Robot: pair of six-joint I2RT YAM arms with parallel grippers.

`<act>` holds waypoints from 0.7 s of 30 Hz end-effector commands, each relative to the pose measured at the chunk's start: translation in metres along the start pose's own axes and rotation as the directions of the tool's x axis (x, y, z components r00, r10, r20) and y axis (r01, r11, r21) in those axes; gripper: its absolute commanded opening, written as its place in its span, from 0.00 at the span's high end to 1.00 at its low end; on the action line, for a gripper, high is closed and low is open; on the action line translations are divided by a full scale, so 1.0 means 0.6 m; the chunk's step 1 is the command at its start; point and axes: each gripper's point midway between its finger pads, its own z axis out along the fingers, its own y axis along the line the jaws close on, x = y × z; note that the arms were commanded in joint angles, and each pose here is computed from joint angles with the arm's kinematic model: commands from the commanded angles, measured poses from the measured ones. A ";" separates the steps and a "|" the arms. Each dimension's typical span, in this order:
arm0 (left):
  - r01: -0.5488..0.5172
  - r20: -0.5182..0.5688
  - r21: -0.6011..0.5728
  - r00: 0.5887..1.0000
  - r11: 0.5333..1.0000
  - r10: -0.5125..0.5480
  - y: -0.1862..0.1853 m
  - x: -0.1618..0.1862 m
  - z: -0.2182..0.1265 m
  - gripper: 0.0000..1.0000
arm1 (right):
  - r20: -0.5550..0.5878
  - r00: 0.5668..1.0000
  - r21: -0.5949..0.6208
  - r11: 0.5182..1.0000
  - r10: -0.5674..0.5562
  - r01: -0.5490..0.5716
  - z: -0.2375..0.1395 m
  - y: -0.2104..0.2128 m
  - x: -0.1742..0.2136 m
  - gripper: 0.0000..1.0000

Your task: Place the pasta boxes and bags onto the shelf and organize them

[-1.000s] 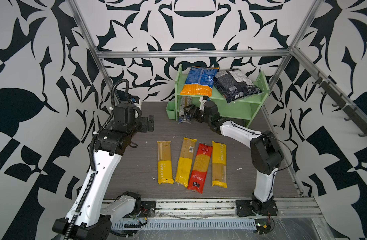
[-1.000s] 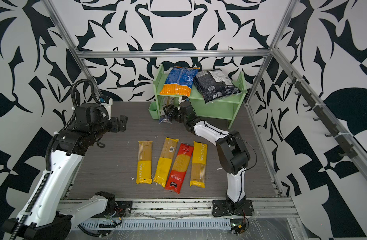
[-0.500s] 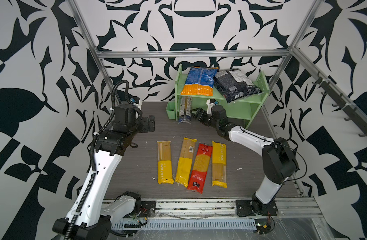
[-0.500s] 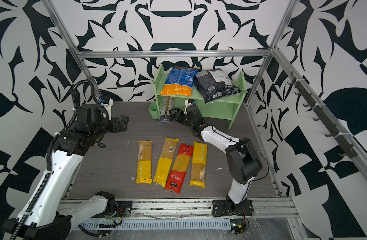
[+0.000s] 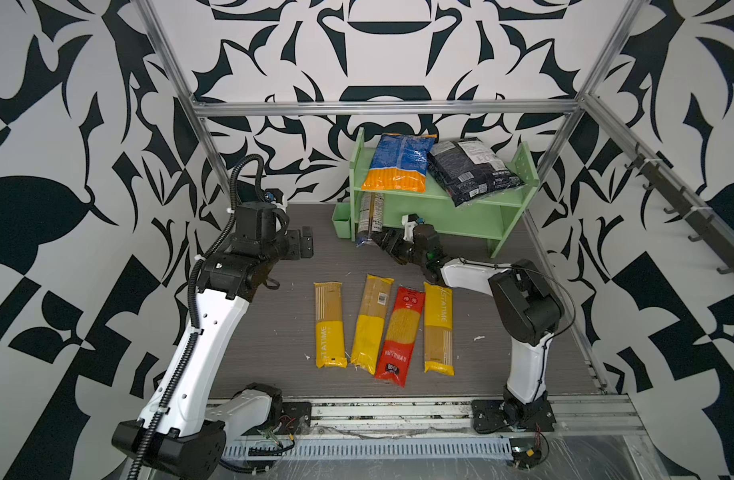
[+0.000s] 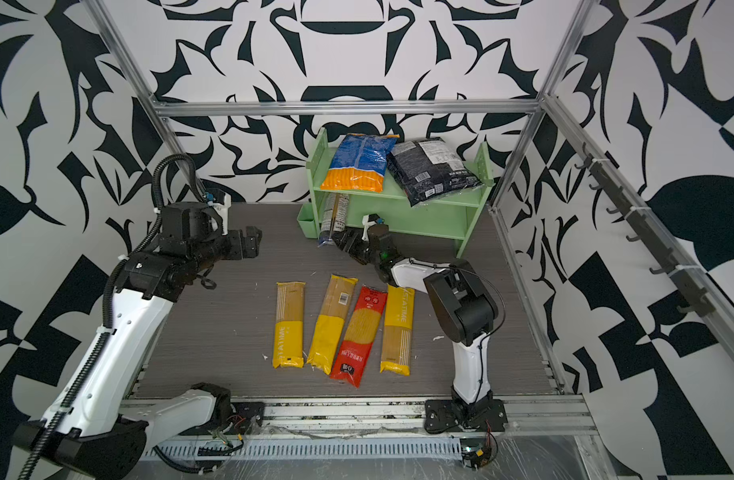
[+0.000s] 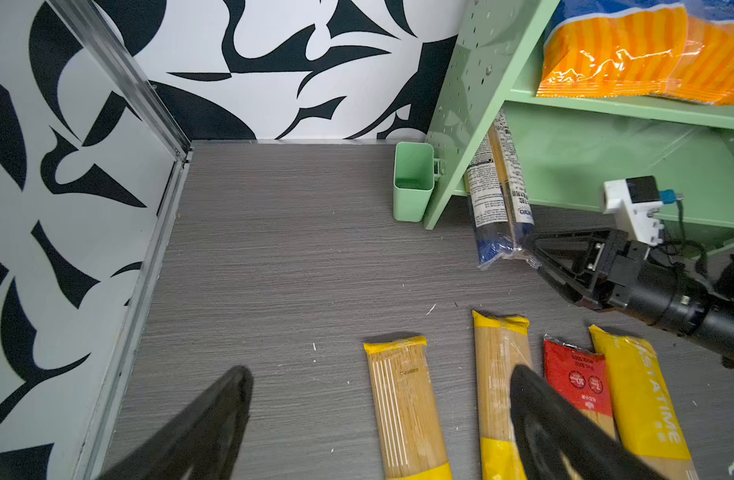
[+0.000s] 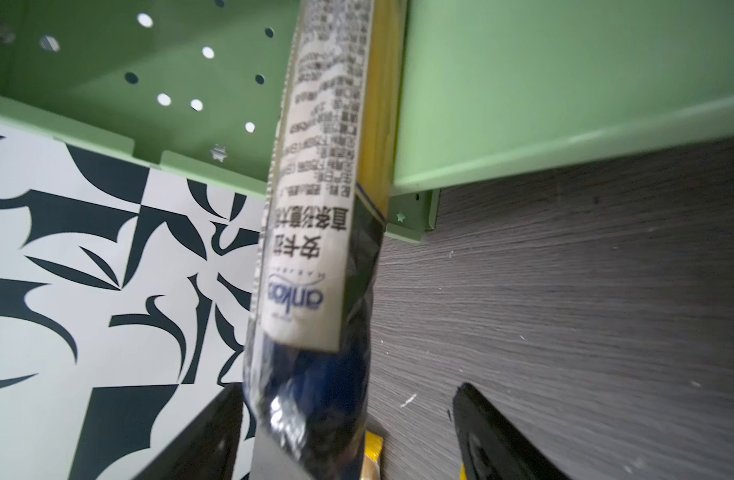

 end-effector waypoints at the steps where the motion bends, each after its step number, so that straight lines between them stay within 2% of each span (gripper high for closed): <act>1: 0.009 0.004 0.000 1.000 1.000 -0.009 0.001 -0.009 -0.009 0.01 | 0.042 0.999 -0.165 0.986 -0.028 0.035 -0.002 0.090 -0.038 0.25; 7: 0.007 -0.001 -0.012 1.000 1.000 -0.007 0.004 -0.005 -0.011 0.01 | 0.037 0.999 -0.204 0.979 -0.020 0.027 0.006 0.102 -0.045 0.39; 11: 0.004 0.000 -0.016 1.000 1.000 -0.004 0.006 -0.005 -0.013 0.01 | 0.037 0.999 -0.209 0.977 -0.031 0.038 0.009 0.111 -0.050 0.56; 18: -0.001 0.001 -0.020 1.000 1.000 0.001 0.008 -0.001 -0.016 0.01 | 0.022 0.999 -0.205 0.978 -0.033 0.037 0.017 0.108 -0.048 0.62; 21: -0.004 0.005 -0.024 1.000 1.000 0.004 0.009 -0.002 -0.019 0.01 | 0.025 0.999 -0.221 0.975 -0.022 0.027 0.021 0.111 -0.052 0.76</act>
